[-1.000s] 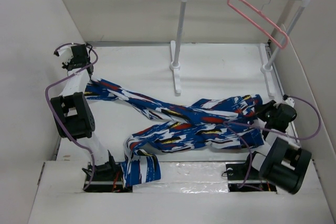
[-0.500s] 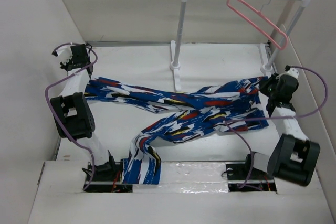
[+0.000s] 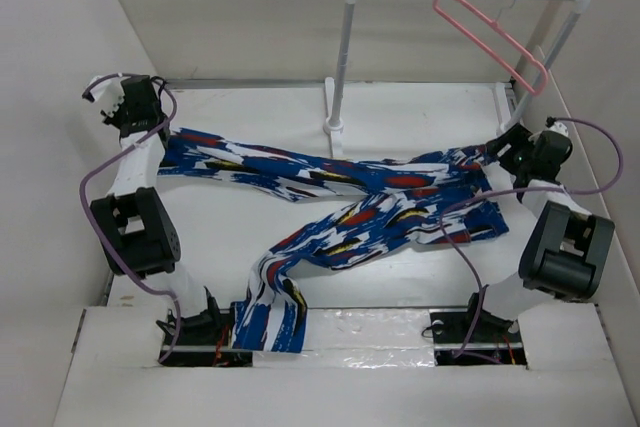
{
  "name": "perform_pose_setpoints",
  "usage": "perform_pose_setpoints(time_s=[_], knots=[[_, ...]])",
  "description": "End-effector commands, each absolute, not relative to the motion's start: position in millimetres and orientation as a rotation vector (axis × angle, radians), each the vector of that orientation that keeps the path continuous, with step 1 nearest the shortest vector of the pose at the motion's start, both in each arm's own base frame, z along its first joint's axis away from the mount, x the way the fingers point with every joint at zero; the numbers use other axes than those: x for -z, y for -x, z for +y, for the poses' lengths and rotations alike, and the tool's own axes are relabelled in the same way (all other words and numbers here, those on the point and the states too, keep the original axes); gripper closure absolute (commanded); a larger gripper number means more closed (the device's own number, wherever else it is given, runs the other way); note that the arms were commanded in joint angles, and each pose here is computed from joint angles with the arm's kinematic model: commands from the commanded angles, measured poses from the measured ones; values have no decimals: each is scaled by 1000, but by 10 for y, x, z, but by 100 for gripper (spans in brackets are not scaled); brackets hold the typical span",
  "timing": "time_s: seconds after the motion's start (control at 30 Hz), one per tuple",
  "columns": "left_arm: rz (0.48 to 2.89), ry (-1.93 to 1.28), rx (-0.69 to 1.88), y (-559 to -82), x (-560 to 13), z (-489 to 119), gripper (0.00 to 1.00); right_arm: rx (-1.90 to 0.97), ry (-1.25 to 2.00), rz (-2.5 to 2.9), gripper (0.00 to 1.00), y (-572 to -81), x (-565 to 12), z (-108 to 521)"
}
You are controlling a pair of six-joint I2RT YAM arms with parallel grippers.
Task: Place the trousers on the hanger
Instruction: Flatten out the trousers at the center of the board.
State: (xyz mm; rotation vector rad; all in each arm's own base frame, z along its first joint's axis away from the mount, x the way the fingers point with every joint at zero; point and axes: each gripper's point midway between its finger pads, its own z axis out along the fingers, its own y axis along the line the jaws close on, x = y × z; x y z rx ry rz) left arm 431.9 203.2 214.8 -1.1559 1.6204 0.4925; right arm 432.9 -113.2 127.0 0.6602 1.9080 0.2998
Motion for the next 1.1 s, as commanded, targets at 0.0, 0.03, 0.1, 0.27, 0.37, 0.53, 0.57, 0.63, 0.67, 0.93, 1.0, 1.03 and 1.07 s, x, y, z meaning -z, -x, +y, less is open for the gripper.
perform_pose_setpoints(time_s=[0.0, 0.03, 0.1, 0.27, 0.37, 0.53, 0.57, 0.63, 0.67, 0.93, 1.0, 1.03, 1.07], knots=[[1636, 1178, -456, -4554, -2094, 2075, 100, -293, -540, 1793, 22, -4200, -1624, -1042], [1634, 1175, -456, -4603, -2116, 2089, 100, -260, -527, 1770, 17, -4105, -1726, -1043], [1683, 1144, -458, -4685, -1988, 2037, 100, -230, -573, 1816, 11, -3880, -1508, -1052], [1726, 1143, -441, -4686, -1805, 1990, 70, -247, -446, 1802, 56, -3545, -1492, -682], [1720, 1144, -400, -4665, -1833, 1938, 52, -315, -134, 1855, 97, -3438, -1608, 146], [1654, 1051, -256, -4681, -2286, 1484, 53, -520, 363, 1810, 100, -2921, -1826, 1549], [1648, 1037, -221, -4668, -2363, 1388, 59, -629, 526, 1761, 100, -2652, -1937, 2028], [1577, 985, -108, -4628, -2728, 1158, 81, -687, 680, 1766, 100, -2386, -1898, 2432], [1573, 946, -58, -4623, -2833, 977, 88, -732, 746, 1737, 100, -2259, -2022, 2661], [1443, 731, 343, -3886, -3794, 169, 100, -812, 1429, 1506, 36, -1043, -2042, 4258], [1421, 633, 419, -3630, -4050, 11, 100, -826, 1548, 1462, 40, -1003, -1799, 4521], [1419, 589, 426, -3535, -4161, -31, 98, -887, 1629, 1361, 44, -902, -1891, 4692], [1407, 554, 437, -3454, -4264, -66, 95, -890, 1680, 1341, 45, -921, -1837, 4770]])
